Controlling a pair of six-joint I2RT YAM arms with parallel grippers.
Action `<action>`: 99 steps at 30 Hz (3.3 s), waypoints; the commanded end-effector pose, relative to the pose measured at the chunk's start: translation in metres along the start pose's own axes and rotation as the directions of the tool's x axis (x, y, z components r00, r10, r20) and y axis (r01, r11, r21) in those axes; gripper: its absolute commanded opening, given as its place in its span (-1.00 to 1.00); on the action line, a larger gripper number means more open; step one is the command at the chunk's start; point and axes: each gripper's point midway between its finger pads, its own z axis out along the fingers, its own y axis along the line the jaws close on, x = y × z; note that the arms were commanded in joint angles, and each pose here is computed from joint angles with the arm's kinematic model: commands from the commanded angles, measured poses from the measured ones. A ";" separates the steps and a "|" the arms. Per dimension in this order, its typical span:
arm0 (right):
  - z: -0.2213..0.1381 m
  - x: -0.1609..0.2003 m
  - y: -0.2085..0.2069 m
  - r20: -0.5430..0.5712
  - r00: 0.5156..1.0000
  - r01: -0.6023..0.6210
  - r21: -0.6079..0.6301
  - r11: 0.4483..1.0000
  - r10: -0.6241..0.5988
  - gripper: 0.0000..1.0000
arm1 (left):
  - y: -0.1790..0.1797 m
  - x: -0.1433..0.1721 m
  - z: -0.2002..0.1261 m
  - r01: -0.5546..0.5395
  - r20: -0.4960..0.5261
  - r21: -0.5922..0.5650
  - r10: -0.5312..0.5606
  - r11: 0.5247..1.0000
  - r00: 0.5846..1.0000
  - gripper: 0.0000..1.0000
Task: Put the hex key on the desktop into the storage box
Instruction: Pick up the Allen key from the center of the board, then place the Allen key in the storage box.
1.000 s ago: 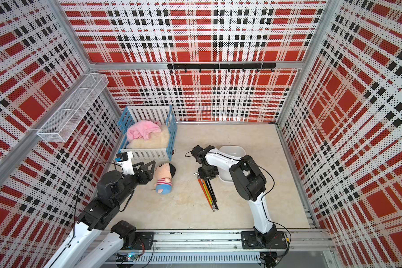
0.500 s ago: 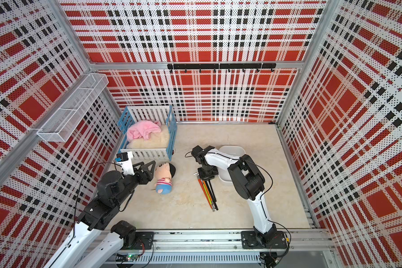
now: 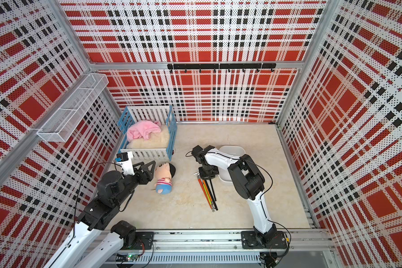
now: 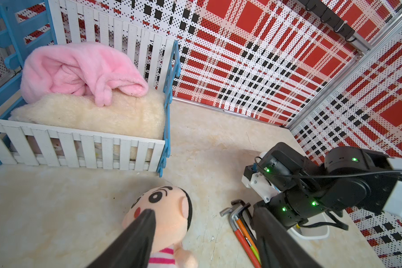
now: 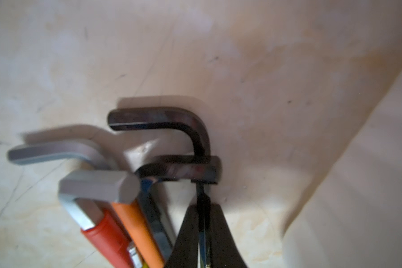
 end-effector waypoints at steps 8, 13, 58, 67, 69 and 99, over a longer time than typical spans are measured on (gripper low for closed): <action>-0.013 -0.021 -0.030 0.054 0.993 -0.114 0.093 0.989 0.110 -1.00 | -0.001 0.000 -0.001 -0.002 0.001 0.003 0.002 1.000 1.000 0.45; -0.018 -0.029 -0.032 0.068 0.991 -0.120 0.084 0.989 0.114 -1.00 | -0.001 0.000 -0.001 -0.002 0.001 0.002 0.002 1.000 1.000 0.44; -0.117 -0.060 -0.141 0.204 0.935 -0.283 -0.059 0.957 0.289 -1.00 | -0.014 0.005 0.003 -0.037 -0.022 0.076 0.038 0.996 0.999 0.46; -0.081 -0.070 -0.171 0.146 0.949 -0.277 -0.041 0.960 0.280 -1.00 | -0.032 0.004 -0.007 -0.091 0.017 0.193 0.089 0.977 0.996 0.46; -0.074 -0.070 -0.171 0.128 0.955 -0.264 -0.032 0.964 0.266 -1.00 | -0.029 0.002 -0.008 -0.089 0.030 0.174 0.085 0.981 0.996 0.46; -0.001 -0.056 -0.160 -0.012 0.978 -0.209 0.027 0.978 0.209 -1.00 | -0.110 0.033 -0.050 -0.072 -0.038 0.630 0.123 0.773 0.992 0.48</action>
